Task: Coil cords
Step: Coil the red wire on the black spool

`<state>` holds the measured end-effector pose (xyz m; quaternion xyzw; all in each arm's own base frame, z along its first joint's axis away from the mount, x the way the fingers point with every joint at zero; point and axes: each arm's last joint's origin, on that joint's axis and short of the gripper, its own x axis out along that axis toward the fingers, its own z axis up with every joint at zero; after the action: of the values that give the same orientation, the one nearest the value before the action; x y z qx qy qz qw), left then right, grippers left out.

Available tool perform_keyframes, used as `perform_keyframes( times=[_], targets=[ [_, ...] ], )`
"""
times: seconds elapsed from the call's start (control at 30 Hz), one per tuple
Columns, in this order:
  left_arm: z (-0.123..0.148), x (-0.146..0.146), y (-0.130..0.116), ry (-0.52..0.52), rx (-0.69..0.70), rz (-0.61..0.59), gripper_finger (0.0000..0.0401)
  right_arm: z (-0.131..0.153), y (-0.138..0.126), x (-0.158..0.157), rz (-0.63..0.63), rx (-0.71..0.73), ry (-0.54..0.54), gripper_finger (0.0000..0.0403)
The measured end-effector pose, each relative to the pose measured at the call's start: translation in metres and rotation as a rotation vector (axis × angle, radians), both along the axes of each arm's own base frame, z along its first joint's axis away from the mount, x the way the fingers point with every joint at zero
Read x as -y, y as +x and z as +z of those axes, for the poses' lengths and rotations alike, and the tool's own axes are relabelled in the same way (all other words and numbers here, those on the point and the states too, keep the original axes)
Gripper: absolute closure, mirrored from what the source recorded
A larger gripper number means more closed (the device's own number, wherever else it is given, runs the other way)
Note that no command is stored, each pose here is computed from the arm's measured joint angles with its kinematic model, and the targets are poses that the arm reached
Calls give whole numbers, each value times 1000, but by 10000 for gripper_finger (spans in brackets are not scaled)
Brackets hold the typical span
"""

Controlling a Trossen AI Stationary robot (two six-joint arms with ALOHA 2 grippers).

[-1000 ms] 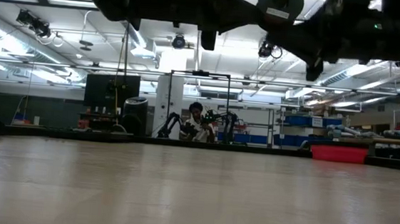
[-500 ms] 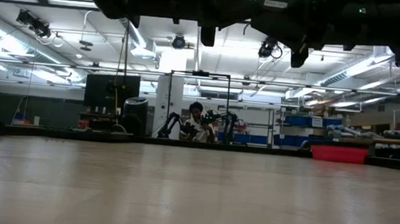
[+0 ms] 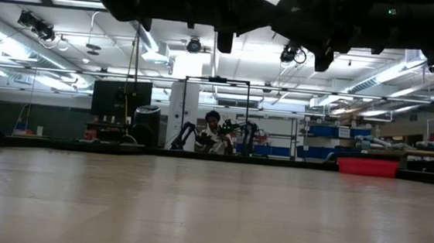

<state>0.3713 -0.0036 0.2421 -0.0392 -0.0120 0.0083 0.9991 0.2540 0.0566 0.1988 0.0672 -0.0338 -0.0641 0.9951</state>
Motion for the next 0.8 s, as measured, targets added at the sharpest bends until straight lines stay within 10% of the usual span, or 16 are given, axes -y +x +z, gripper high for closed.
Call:
perform_keyframes(
  times=[0.8],
  targets=[
    [-3,2,0,0,-19,-38,401,-8,-34,-19,-32,-341,38,329]
  ],
)
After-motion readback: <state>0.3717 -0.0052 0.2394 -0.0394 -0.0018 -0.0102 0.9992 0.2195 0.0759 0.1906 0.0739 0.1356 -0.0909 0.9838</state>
